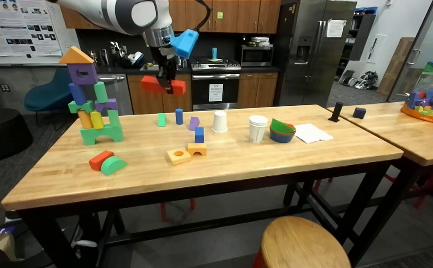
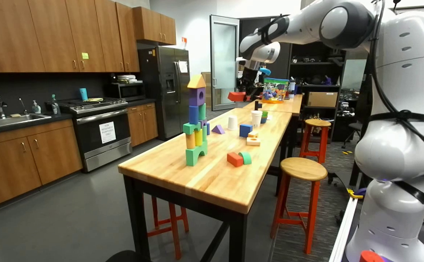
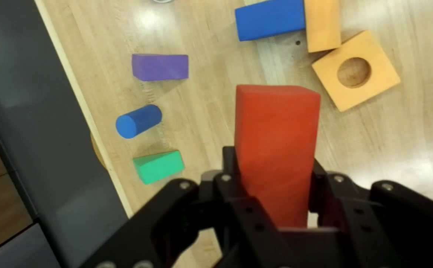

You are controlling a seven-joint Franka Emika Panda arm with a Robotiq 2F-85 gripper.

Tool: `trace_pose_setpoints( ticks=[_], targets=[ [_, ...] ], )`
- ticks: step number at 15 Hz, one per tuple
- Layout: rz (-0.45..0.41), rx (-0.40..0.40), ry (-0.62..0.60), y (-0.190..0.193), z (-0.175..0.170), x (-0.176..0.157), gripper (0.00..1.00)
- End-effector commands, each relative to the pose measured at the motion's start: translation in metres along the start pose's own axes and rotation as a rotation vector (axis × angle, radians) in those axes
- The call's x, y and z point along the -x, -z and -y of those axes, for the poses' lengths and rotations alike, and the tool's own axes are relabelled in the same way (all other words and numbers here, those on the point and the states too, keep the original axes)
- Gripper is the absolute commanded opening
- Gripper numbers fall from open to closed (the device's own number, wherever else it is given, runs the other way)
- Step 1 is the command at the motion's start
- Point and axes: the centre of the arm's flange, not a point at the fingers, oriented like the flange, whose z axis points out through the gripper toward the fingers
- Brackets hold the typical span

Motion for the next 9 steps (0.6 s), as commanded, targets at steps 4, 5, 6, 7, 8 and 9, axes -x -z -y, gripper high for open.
trace_pose_setpoints(
  ticks=[4, 5, 6, 7, 8, 9],
  targets=[
    [-0.067, -0.067, 0.051, -0.009, 0.082, -0.029, 0.16],
    [-0.075, -0.067, 0.054, -0.014, 0.082, -0.032, 0.16],
    [-0.074, -0.065, 0.052, -0.02, 0.08, -0.038, 0.16],
    [-0.067, -0.092, 0.038, -0.02, 0.068, -0.024, 0.16],
    [-0.069, -0.097, 0.039, -0.023, 0.07, -0.027, 0.41],
    [-0.07, -0.1, 0.041, -0.025, 0.07, -0.028, 0.41]
  ],
)
